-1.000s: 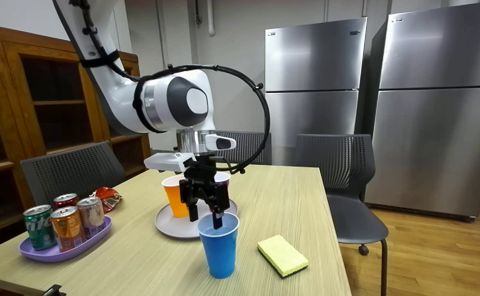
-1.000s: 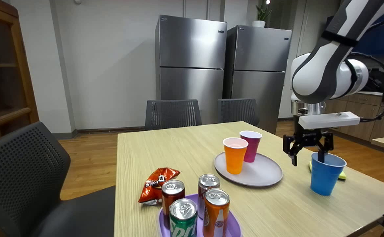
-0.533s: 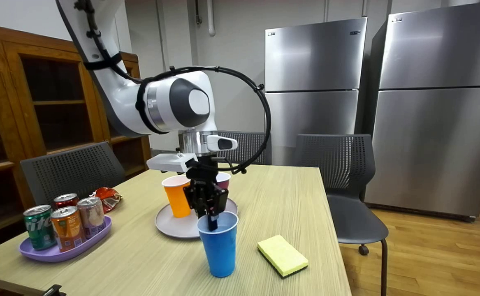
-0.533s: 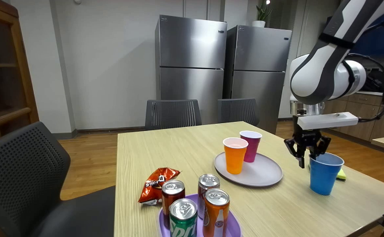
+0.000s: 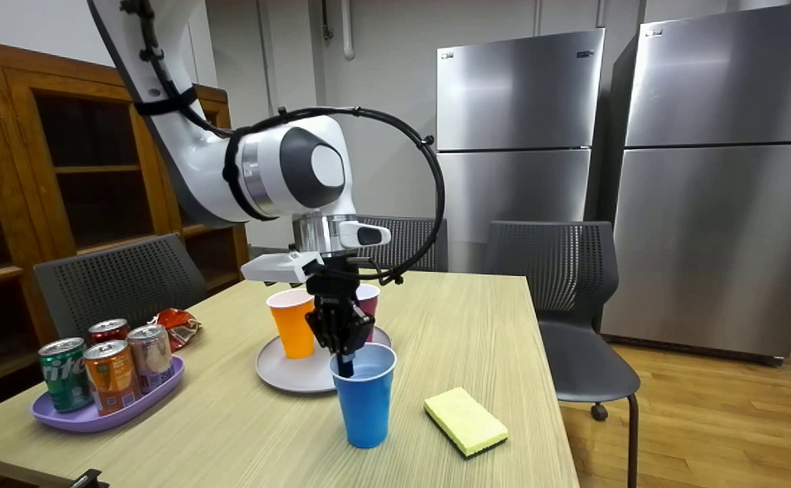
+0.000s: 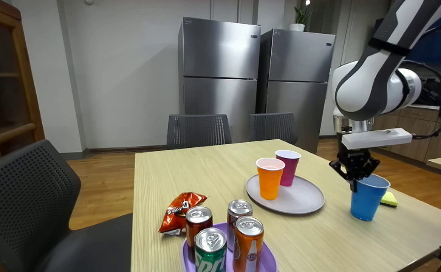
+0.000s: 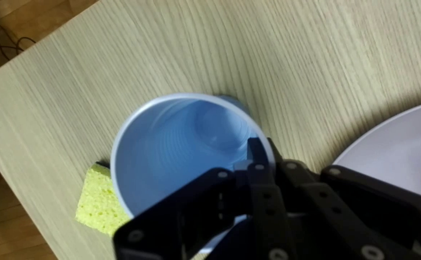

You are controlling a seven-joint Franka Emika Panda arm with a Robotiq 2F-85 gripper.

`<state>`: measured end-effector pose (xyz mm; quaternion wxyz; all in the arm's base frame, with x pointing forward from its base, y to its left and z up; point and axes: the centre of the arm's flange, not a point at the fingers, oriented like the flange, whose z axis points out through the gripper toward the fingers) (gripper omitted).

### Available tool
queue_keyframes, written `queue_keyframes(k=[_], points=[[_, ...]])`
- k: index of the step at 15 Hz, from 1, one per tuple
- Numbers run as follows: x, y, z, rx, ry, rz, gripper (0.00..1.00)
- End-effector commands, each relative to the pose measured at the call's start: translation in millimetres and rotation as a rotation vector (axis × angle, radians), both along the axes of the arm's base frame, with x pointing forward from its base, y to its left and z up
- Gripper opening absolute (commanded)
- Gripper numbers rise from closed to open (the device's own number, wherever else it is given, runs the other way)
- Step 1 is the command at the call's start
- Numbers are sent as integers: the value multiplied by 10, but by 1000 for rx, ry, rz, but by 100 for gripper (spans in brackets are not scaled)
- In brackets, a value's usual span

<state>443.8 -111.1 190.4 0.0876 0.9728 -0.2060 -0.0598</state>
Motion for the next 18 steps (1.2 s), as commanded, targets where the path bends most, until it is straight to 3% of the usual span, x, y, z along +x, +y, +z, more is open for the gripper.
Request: queue_keyframes(k=[1,9,18], points=[[-170,131,257,-23,-23,-2,0],[-241,365,706,-47,-119,42,0],[143,785,837,-43,-167,167,0]])
